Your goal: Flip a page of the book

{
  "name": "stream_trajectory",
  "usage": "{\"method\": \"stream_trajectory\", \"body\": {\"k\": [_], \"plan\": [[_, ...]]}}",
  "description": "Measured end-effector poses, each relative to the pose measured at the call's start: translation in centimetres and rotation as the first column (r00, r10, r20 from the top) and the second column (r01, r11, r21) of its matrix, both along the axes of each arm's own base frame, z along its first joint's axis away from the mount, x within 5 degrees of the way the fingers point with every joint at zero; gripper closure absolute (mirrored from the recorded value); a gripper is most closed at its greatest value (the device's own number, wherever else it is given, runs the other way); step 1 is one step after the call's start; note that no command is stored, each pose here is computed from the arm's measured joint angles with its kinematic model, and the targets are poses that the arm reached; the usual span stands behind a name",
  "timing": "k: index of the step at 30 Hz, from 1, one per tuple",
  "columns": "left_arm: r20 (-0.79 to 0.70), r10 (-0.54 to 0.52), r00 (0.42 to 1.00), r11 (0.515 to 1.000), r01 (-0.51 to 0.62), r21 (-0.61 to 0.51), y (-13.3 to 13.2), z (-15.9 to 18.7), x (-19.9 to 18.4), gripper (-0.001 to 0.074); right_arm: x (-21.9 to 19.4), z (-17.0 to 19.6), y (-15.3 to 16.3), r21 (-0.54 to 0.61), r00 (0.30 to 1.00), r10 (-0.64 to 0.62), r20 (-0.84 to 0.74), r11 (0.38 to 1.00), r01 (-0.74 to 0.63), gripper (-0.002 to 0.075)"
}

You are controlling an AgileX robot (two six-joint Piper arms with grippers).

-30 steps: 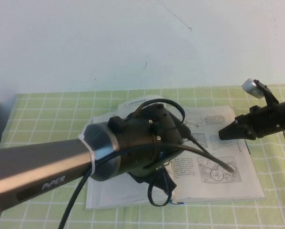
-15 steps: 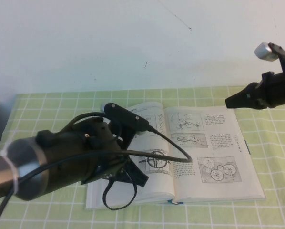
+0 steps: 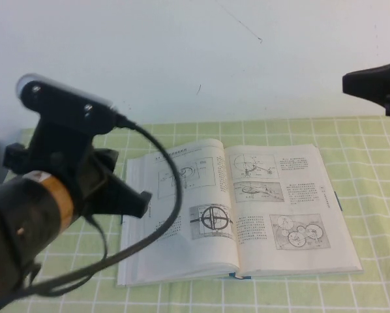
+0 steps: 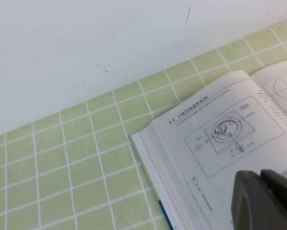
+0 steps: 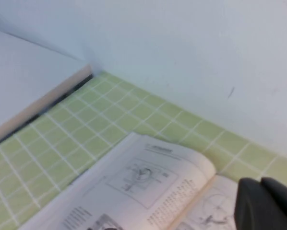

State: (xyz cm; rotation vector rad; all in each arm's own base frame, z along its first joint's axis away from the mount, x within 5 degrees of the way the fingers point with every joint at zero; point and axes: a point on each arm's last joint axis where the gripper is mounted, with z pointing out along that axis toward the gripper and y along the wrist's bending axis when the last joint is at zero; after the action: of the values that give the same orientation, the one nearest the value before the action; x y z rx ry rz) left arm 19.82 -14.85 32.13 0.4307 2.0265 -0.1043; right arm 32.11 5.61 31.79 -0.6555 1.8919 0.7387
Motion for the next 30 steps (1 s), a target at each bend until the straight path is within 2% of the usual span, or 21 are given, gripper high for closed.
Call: {"method": "stream_trajectory", "body": {"k": [5,10,15,24,30], "plan": [[0.018,-0.021,1.000,0.994,0.023,-0.103,3.7,-1.6,-4.1,0.0738,-5.1,0.9,-0.5,-0.081,0.983,-0.065,0.169,0.994,0.080,0.0728],[0.063,-0.074,0.995,0.976,0.085,-0.202,6.1,-3.1,-7.3,0.0738,-9.4,0.8,-0.9,-0.073,0.954,-0.149,0.258,0.982,0.173,0.0728],[0.076,-0.072,0.995,0.969,0.088,-0.229,8.0,-5.1,-9.2,0.0738,-12.7,0.1,-0.8,-0.070,0.931,-0.150,0.331,0.981,0.183,0.0728],[0.132,-0.096,0.987,0.956,0.128,-0.263,9.2,-5.9,-10.6,0.0738,-17.6,-1.0,-0.4,-0.095,0.904,-0.101,0.416,0.984,0.153,0.0728],[0.110,-0.091,0.990,0.961,0.117,-0.249,9.3,-6.8,-10.7,0.0738,-18.9,-2.4,-0.3,-0.225,0.903,-0.015,0.428,0.967,0.123,0.0728]]}}
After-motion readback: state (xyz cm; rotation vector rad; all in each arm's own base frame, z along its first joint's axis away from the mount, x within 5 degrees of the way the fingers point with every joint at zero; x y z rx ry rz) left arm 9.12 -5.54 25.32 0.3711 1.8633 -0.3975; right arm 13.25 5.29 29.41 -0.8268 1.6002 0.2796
